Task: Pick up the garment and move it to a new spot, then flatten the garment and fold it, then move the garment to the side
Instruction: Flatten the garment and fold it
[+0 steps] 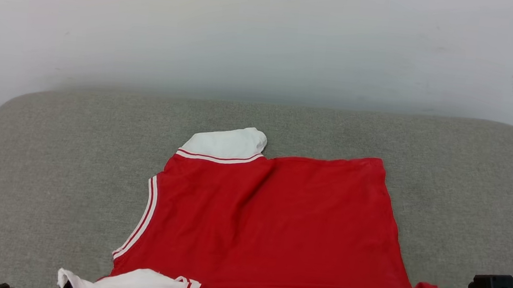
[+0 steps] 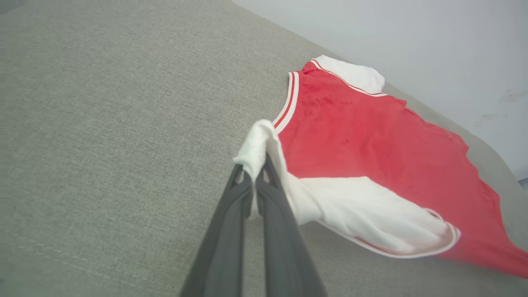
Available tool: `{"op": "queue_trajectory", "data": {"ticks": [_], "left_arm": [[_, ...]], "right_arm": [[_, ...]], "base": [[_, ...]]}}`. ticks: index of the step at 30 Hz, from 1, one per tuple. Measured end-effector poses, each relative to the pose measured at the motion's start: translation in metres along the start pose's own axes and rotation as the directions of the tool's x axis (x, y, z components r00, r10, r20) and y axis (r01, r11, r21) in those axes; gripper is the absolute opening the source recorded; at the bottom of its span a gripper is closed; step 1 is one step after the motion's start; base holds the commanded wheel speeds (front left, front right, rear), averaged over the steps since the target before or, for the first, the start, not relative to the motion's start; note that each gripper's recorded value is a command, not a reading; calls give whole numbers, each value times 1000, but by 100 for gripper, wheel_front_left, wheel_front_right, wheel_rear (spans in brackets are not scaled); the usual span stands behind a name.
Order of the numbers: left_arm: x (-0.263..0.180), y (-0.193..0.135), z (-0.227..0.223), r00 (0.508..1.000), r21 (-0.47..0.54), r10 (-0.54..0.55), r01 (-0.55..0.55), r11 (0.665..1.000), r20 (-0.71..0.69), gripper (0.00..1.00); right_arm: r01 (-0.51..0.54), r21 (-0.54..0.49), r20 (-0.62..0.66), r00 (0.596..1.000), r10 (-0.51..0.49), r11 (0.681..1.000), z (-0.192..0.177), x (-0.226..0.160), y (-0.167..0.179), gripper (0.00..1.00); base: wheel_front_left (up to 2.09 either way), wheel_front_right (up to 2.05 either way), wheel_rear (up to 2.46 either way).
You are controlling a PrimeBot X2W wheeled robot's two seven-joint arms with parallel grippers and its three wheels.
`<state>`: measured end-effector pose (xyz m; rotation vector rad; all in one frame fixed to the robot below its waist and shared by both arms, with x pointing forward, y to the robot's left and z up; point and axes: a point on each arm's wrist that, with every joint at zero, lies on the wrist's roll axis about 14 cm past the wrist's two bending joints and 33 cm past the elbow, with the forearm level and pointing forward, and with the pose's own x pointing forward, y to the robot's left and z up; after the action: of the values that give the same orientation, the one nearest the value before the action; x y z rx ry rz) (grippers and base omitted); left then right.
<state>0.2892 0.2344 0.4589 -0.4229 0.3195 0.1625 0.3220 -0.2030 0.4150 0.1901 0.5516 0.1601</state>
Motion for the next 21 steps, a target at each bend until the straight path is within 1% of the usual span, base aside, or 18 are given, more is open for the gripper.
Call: {"op": "queue_trajectory", "data": {"ticks": [2,6,7,9,10,11,13,14,17,21], "left_arm": [[0,-5,6,1000,7,-15,15,1000,6,0],[5,-14,11,999,14,-43,43,999,6,0],[15,-26,19,996,34,-82,81,996,19,0],[27,-41,30,991,53,-126,124,991,36,0],[27,-41,30,991,53,-126,124,991,36,0],[40,-56,37,985,63,-163,160,985,51,0],[56,-67,42,980,65,-188,184,981,60,0],[56,-67,42,980,65,-188,184,981,60,0],[81,-75,44,978,66,-199,195,979,64,0],[110,-77,33,981,60,-194,192,980,29,0]], "right_arm": [[8,-3,-21,1000,-8,1000,-2,-6,1,0],[4,-6,-31,1000,-4,1000,5,-8,9,0],[-2,-18,-33,999,1,1000,12,-5,15,0],[-2,-38,-42,999,0,999,17,-2,17,0],[-2,-38,-42,999,0,999,17,-2,17,0],[-4,-54,-21,1000,3,999,32,6,19,0],[-6,-76,-13,1000,5,997,44,17,21,0],[-6,-76,-13,1000,5,997,44,17,21,0],[-11,-90,-18,1000,9,996,54,35,21,0],[-19,-102,-45,999,14,995,58,61,20,0]], "base": [[0,0,0],[0,0,0],[0,0,0],[0,0,0],[0,0,0],[0,0,0],[0,0,0],[0,0,0],[0,0,0],[0,0,0]]}}
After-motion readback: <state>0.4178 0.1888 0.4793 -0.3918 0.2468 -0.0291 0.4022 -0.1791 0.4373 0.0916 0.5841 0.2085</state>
